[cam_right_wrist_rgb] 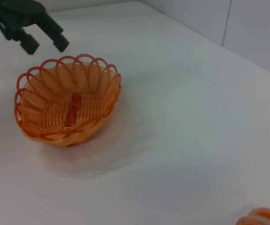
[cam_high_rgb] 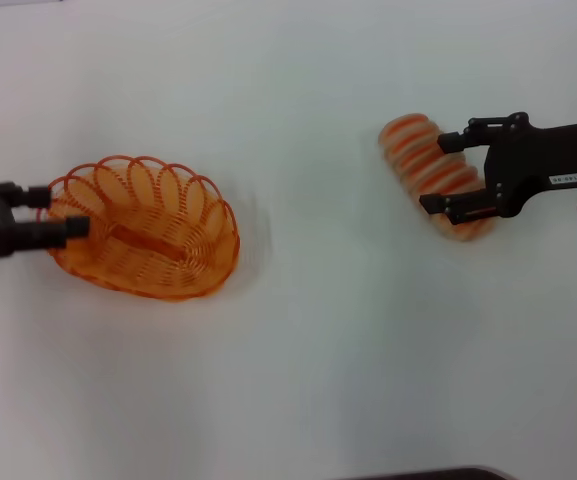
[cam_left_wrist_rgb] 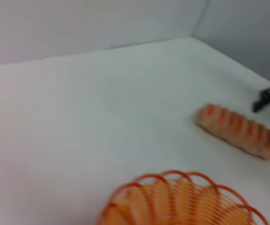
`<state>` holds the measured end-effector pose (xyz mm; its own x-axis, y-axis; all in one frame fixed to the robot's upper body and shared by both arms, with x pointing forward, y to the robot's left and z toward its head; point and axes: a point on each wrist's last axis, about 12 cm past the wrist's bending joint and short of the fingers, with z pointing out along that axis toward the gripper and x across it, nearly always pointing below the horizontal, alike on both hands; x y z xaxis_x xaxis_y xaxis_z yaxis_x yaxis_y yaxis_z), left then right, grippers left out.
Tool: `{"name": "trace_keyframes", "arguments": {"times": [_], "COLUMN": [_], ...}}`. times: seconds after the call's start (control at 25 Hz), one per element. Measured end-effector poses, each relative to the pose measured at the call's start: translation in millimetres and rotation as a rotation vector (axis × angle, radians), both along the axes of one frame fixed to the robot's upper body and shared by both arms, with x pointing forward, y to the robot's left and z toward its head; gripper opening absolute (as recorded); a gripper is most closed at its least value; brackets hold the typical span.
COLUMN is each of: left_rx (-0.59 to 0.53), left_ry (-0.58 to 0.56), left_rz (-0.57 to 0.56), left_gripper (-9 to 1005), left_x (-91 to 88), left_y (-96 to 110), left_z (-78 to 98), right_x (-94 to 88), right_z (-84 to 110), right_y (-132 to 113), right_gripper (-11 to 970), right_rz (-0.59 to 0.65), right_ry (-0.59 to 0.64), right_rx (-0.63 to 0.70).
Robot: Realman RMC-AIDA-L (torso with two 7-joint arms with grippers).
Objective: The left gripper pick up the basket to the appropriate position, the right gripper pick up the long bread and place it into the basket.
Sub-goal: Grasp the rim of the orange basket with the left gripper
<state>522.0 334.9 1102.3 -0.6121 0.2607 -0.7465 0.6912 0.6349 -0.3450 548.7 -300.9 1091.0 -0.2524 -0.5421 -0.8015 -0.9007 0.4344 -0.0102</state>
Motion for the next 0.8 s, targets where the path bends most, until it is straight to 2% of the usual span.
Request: {"name": "trace_keyframes", "arguments": {"times": [0.16,0.32,0.56,0.8], "left_rx": [0.026,0.105,0.250,0.354], "left_ry": [0.063,0.132,0.191,0.242], "left_rz": [0.122,0.180,0.181,0.150], "left_gripper": [785,780,777,776], "left_x": [17.4,34.8,54.4,62.7], "left_y": [1,-5,-21,-37], "left_z": [6.3,13.8,32.2,37.3], "right_x": [1.7,2.1,2.0,2.6], "right_z": [1.9,2.2,2.3,2.1], "right_y": [2,2,2,1], "right_gripper": [874,873,874,873], "right_rz": [0.004,0.003,0.004,-0.004], "right_ry": [0.001,0.002,0.003,0.003], "right_rx": [0.005,0.006,0.005,0.004]}}
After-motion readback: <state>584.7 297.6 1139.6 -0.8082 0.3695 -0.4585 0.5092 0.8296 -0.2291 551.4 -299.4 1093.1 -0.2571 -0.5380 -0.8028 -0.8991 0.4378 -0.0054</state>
